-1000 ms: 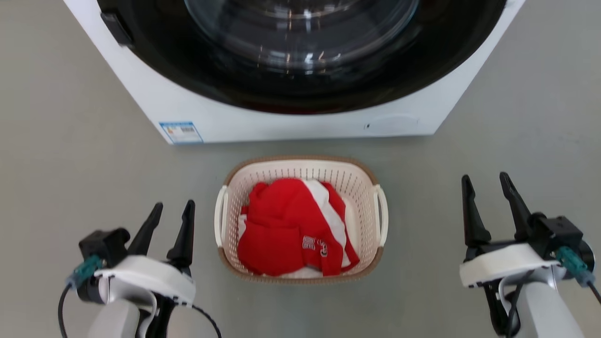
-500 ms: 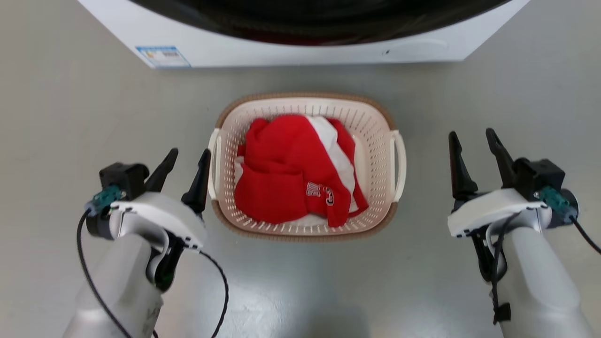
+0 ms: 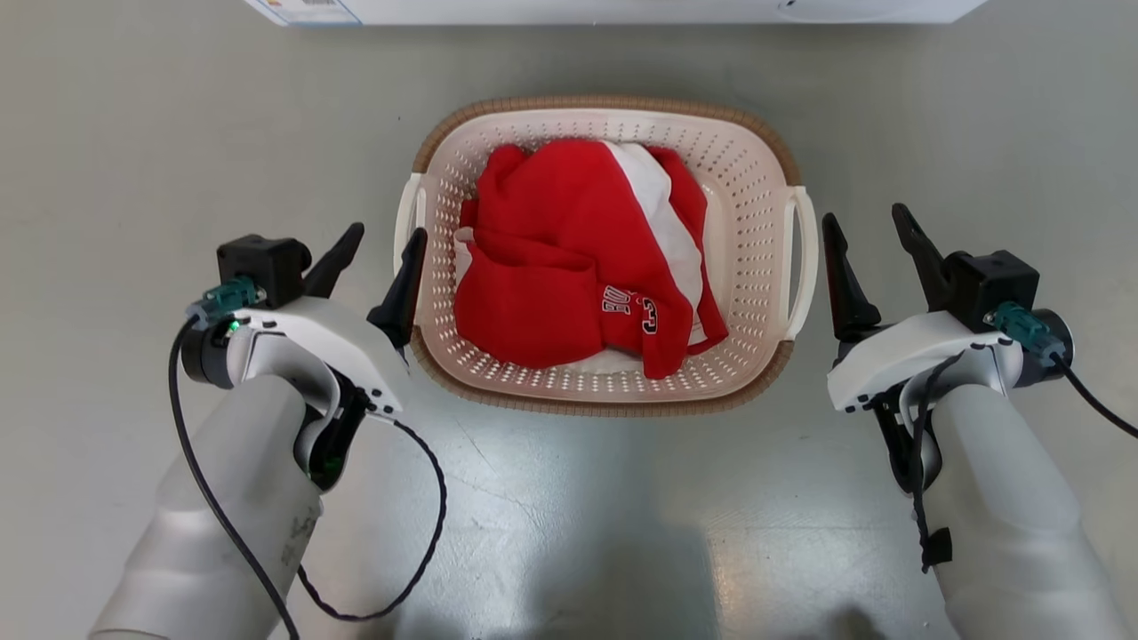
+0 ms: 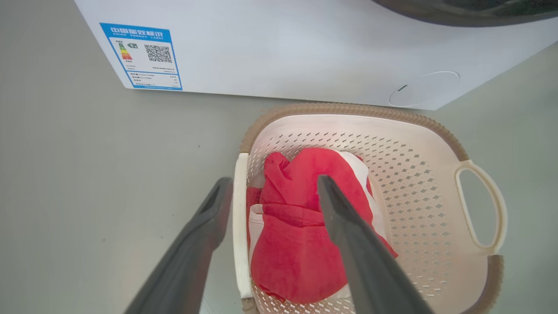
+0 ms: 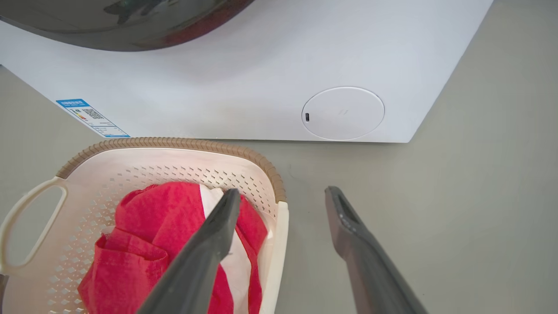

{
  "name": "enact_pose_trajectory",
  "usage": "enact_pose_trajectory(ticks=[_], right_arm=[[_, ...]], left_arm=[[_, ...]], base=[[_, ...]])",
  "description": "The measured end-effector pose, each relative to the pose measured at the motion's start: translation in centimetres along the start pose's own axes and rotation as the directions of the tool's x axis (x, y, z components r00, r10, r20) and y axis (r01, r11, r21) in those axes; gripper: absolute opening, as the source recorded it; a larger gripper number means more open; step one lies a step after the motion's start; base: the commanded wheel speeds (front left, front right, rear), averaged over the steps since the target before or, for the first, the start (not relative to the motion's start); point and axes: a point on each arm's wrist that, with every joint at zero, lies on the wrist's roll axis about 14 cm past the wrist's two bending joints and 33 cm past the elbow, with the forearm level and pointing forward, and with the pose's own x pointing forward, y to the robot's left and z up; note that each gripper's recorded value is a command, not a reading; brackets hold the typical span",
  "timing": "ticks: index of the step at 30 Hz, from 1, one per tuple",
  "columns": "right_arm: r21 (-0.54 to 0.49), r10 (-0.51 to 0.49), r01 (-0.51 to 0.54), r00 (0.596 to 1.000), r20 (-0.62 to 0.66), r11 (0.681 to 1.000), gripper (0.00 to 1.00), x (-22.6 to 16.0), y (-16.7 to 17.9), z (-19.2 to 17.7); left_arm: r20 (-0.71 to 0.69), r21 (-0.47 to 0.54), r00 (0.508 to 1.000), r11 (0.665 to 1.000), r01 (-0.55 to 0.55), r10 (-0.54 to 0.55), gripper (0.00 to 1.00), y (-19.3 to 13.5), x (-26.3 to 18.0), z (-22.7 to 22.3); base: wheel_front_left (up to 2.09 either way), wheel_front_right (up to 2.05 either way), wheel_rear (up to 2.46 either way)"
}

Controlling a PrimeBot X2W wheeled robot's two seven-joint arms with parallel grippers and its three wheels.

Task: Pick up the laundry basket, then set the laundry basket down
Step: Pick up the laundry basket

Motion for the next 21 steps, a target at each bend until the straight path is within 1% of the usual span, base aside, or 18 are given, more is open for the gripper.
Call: enact_pose_trajectory(ticks=[6,10,14,21], right_arm=[[0.004,0.0,0.0,0.999,-0.036,1.0,1.0,0.6,-0.1,-1.5],[0.004,-0.005,0.006,0.998,-0.065,1.0,1.0,0.7,-0.5,-2.7],[0.005,-0.004,0.005,0.997,-0.083,1.0,1.0,1.6,-0.6,-3.5],[0.007,0.017,-0.016,0.99,-0.142,1.0,1.0,2.0,0.0,-5.8]], left_arm=[[-0.057,0.023,0.998,1.0,0.012,-0.01,1.0,0.4,0.6,-1.7],[-0.09,0.025,0.996,0.999,0.021,-0.018,1.0,0.4,1.2,-2.7],[-0.111,0.024,0.993,0.999,0.033,-0.03,1.0,0.3,2.3,-3.4],[-0.165,0.042,0.986,0.999,0.032,-0.024,1.0,0.9,3.0,-5.1]], base=[[0.0,0.0,0.0],[0.0,0.0,0.0],[0.0,0.0,0.0],[0.0,0.0,0.0]])
